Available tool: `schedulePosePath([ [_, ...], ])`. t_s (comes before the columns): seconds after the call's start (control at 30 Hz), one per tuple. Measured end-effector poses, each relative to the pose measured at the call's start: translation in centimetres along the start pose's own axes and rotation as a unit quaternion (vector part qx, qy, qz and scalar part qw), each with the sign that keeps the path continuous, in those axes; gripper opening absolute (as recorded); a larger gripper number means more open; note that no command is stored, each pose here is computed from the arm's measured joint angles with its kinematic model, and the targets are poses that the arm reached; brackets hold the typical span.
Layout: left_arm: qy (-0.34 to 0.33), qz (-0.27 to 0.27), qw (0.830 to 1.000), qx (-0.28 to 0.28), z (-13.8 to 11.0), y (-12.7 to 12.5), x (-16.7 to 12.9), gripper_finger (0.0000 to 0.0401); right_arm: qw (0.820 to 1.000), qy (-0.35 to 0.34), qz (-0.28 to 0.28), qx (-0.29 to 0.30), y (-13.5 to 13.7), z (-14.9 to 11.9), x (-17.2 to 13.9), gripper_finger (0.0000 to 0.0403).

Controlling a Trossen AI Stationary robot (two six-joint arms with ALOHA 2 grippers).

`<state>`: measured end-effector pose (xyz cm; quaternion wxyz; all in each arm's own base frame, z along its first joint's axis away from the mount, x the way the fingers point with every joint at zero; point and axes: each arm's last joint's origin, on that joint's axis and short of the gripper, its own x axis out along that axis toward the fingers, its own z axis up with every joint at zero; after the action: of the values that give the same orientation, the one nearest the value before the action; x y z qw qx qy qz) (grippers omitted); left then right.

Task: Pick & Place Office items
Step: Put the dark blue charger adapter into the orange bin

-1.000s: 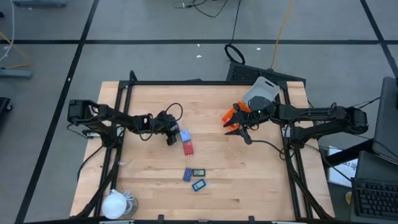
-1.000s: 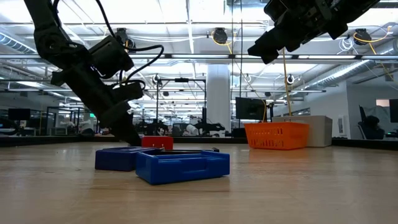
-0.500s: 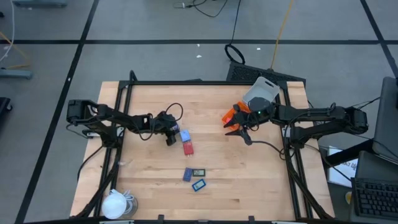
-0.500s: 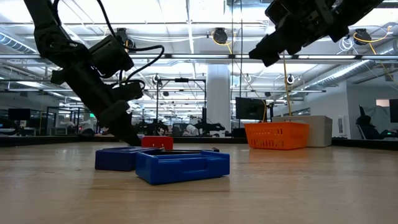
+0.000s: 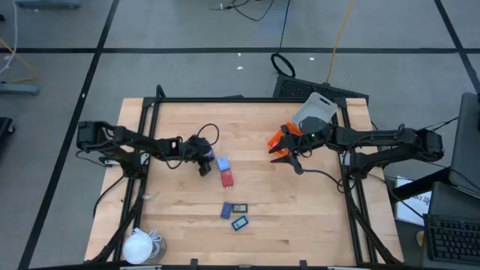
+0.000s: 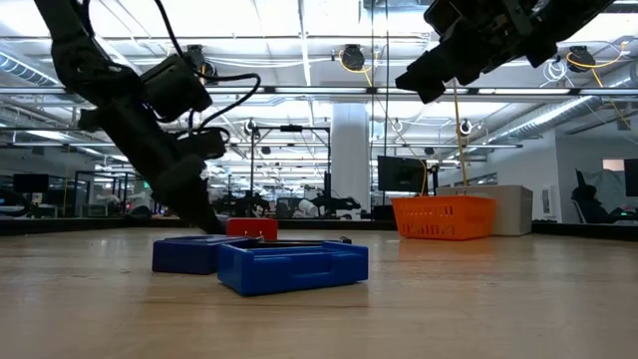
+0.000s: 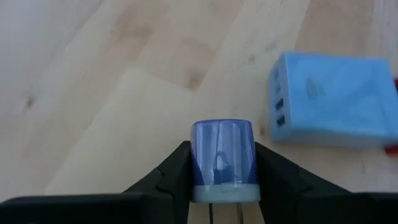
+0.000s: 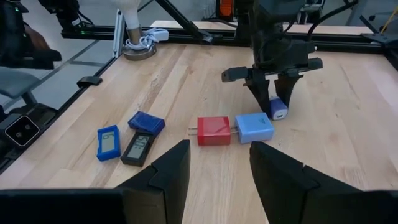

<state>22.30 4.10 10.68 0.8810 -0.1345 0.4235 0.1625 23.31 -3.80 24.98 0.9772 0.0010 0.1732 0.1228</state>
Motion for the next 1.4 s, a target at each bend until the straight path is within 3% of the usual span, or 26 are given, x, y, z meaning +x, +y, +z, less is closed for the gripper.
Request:
schedulePosePath([
  [0.23,-0.086,-0.058,0.993,-0.052,2.7,-0.8,-3.5,0.0144,1.000,-0.003,0.002,-0.008,-0.3,-0.2,0.9,0.0155],
  [0.37,-0.137,-0.096,0.984,-0.060,4.0,-2.0,-5.0,0.0143,0.998,-0.013,0.012,-0.054,-0.2,-0.4,2.3,0.0155],
  [0.6,-0.231,-0.183,0.953,-0.065,5.5,-4.5,-6.4,0.0138,0.989,-0.012,0.028,-0.142,0.4,-1.9,5.8,0.0155],
  [0.77,-0.248,-0.218,0.940,-0.082,5.7,-5.7,-6.7,0.0146,0.977,-0.035,-0.082,-0.196,0.2,-2.4,8.4,0.0174],
  [0.97,-0.243,-0.236,0.935,-0.109,5.7,-6.2,-6.0,0.0136,0.940,-0.081,-0.135,-0.302,1.1,-2.6,10.4,0.0239],
  [1.17,-0.226,-0.268,0.930,-0.114,6.4,-6.9,-5.2,0.0146,0.906,-0.117,-0.133,-0.384,2.7,-3.0,11.7,0.0284],
  [1.4,-0.211,-0.324,0.920,-0.068,9.2,-9.0,-4.6,0.0136,0.904,-0.127,-0.131,-0.387,3.0,-2.8,11.8,0.0273],
])
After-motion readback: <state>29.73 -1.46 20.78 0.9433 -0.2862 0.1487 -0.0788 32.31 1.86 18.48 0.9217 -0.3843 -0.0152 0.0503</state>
